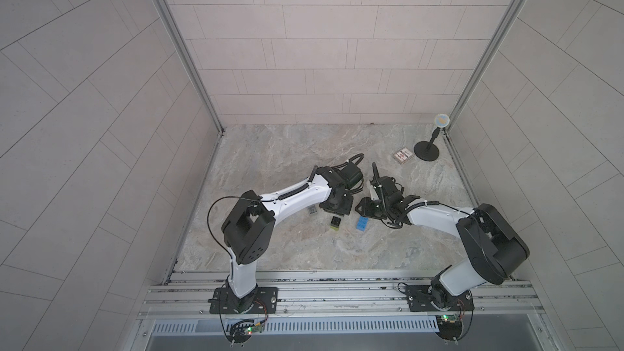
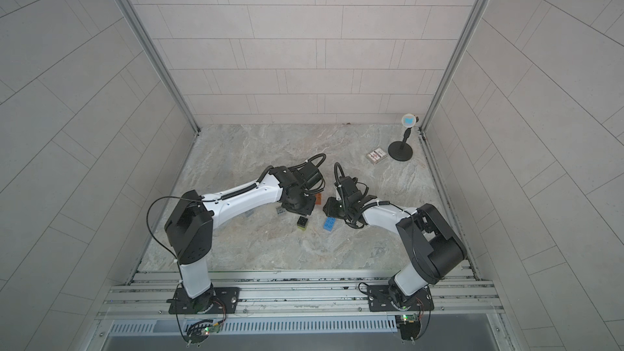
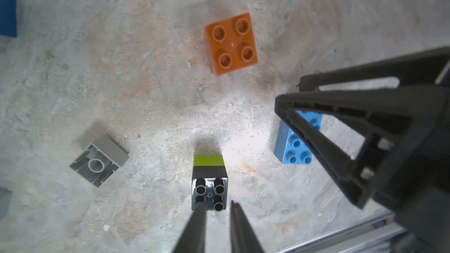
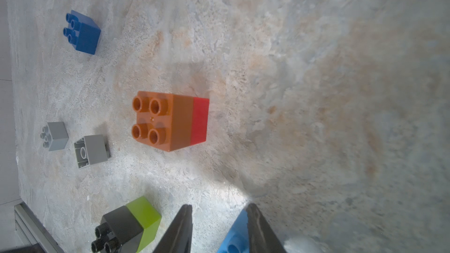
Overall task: Assemble the letter h with lego
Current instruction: Assemble the lego brick with the lego brick, then move the lego brick at the center of the board.
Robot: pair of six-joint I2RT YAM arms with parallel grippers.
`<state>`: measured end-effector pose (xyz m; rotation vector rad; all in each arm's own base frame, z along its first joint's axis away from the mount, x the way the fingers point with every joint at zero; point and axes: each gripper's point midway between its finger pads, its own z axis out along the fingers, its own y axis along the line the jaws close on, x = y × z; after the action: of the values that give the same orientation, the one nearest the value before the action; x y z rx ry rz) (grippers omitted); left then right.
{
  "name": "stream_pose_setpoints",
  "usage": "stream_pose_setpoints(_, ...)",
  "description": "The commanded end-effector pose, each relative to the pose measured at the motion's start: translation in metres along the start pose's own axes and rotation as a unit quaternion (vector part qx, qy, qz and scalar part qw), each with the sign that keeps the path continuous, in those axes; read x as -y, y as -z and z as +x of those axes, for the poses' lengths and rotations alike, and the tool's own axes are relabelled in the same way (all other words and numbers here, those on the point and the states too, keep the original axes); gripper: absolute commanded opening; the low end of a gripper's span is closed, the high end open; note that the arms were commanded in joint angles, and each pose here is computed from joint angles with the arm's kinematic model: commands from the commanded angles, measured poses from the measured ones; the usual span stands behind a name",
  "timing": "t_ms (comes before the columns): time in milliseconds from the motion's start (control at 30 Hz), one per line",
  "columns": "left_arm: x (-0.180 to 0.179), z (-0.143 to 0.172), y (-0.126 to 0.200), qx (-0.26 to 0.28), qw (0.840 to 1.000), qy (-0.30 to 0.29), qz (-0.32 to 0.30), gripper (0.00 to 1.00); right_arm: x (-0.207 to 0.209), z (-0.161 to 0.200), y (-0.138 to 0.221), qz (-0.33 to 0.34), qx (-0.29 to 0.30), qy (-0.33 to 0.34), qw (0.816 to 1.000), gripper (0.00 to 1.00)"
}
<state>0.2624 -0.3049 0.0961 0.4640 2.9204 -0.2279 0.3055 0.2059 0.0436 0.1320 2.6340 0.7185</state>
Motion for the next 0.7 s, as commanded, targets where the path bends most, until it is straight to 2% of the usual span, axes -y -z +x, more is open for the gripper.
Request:
stream_pose_setpoints(0, -0.007, 0.009, -0.004, -0.014, 1.0, 0.011, -0.008, 0.04, -0.001, -0.002, 0.0, -0.001, 0.001, -0.003, 1.0, 0.4)
stream_pose_setpoints(67, -0.006, 0.012, -0.008, -0.018, 1.0, 0.013, -0.005, 0.0, -0.001, -0.002, 0.0, -0.001, 0.001, -0.002, 1.0, 0.4)
stream_pose_setpoints(533, -0.016, 0.045, -0.061, -0.05, 0.998, 0.043, 0.001, 0.0, 0.001, -0.003, 0.0, 0.007, 0.002, -0.002, 1.0, 0.39)
stream_pose_setpoints(667, -0.021, 0.054, -0.079, -0.048, 0.998, 0.047, -0.016, 0.0, 0.002, -0.003, 0.001, 0.012, 0.002, -0.002, 1.0, 0.4)
